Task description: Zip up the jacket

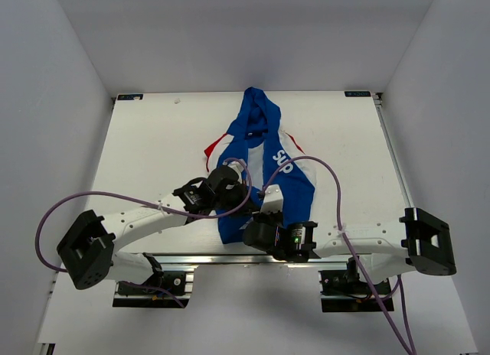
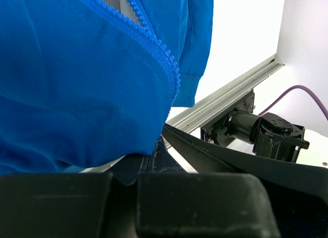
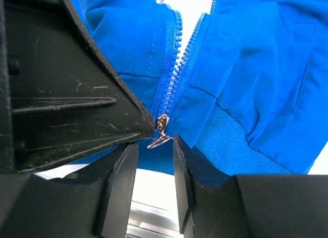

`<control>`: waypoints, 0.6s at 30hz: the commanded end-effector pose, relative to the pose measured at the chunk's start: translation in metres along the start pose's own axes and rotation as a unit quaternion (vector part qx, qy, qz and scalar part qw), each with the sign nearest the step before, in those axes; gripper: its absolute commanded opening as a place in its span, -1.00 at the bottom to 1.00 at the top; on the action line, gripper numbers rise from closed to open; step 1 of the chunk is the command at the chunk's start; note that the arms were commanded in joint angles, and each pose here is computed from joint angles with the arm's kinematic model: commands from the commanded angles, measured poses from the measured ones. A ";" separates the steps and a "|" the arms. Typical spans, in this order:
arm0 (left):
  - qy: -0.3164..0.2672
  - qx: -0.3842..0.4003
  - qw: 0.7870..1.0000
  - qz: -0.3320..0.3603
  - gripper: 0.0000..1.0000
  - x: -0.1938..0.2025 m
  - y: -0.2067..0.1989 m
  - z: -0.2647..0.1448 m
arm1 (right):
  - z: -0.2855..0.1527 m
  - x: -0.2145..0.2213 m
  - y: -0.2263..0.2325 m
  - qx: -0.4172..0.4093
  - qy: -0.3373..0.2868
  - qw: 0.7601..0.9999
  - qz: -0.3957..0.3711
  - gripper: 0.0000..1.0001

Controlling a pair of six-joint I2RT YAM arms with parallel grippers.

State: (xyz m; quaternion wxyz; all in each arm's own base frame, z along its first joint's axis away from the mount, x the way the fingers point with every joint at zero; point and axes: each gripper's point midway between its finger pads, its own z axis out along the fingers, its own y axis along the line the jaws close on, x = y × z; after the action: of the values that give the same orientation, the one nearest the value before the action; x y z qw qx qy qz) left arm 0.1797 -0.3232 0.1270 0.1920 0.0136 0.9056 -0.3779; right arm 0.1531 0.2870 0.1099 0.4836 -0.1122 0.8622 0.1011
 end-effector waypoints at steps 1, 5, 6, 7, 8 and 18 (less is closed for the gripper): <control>-0.011 0.030 0.999 0.005 -1.00 -0.004 -0.014 -0.010 | 0.000 -0.019 0.000 0.022 -0.032 0.999 0.034 -0.23; -0.010 0.036 0.999 0.005 -1.00 -0.003 -0.016 -0.010 | 0.003 -0.016 0.003 0.021 -0.026 0.999 0.029 -0.25; -0.010 0.035 0.999 0.004 -1.00 -0.003 -0.015 -0.010 | 0.002 -0.016 0.004 0.022 -0.025 0.999 0.030 -0.26; -0.011 0.035 0.999 0.004 -1.00 -0.004 -0.016 -0.010 | 0.003 -0.015 0.004 0.024 -0.024 0.999 0.030 -0.27; -0.011 0.035 0.999 0.004 -1.00 -0.003 -0.016 -0.010 | 0.004 -0.015 0.003 0.028 -0.025 0.999 0.028 -0.30; -0.011 0.033 0.999 0.004 -1.00 -0.002 -0.014 -0.012 | 0.004 -0.011 -0.007 0.050 -0.022 0.998 0.031 -0.74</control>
State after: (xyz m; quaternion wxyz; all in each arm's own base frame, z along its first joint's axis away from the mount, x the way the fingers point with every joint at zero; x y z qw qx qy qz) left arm 0.1799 -0.3244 0.1273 0.1956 0.0133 0.9017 -0.3853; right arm 0.1536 0.2899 0.1045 0.4787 -0.0907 0.8682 0.0944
